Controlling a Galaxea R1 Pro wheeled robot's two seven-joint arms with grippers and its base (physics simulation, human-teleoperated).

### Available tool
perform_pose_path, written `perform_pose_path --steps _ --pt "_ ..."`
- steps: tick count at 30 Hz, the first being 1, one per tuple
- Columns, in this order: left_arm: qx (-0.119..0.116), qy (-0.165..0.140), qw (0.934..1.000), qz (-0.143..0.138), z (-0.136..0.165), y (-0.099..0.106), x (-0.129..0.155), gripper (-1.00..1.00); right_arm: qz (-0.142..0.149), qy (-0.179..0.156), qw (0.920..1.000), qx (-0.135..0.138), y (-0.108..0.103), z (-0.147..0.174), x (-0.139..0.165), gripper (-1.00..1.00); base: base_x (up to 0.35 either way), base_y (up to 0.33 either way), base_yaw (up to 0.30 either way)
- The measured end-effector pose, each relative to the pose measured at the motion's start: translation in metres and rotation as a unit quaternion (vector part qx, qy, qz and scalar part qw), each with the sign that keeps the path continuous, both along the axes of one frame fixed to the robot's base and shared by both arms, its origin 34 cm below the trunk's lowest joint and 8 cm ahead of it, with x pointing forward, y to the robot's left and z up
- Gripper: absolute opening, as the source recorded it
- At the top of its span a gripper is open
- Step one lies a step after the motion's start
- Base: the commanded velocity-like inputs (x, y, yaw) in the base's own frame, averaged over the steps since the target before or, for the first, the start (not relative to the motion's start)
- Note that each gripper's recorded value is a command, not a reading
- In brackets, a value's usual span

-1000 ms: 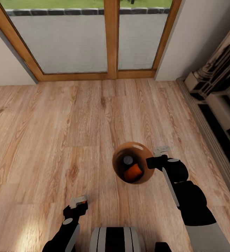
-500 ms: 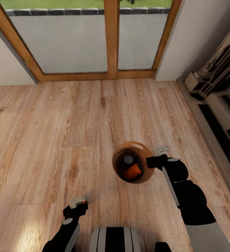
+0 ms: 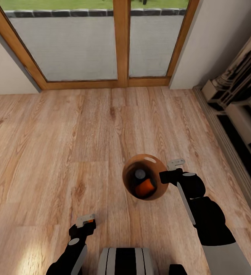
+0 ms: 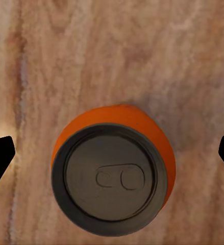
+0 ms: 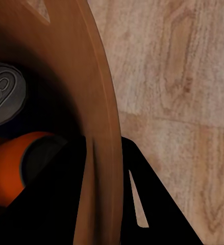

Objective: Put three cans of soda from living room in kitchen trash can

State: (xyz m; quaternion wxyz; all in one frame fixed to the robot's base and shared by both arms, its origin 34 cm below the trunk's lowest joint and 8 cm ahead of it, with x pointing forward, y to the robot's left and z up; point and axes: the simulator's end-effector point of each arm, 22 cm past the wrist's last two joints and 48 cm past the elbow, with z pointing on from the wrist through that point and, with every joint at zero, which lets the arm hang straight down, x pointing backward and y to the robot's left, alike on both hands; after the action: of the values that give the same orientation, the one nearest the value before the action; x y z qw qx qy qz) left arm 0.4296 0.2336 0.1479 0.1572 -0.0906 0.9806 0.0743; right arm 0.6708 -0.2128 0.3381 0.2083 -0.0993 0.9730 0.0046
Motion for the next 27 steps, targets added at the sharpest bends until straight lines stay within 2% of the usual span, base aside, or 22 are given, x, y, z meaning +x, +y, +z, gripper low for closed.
perform_pose_path --steps 20,27 --pt "0.001 -0.001 1.0000 0.000 -0.009 0.001 -0.001 1.00 0.001 0.000 1.0000 0.000 0.001 -0.009 -0.002 -1.00 0.000 0.000 0.000" --pt "0.006 0.001 1.0000 -0.002 -0.014 0.009 -0.004 1.00 0.001 0.000 1.0000 0.001 0.001 -0.013 -0.003 -1.00 0.000 0.000 0.000"
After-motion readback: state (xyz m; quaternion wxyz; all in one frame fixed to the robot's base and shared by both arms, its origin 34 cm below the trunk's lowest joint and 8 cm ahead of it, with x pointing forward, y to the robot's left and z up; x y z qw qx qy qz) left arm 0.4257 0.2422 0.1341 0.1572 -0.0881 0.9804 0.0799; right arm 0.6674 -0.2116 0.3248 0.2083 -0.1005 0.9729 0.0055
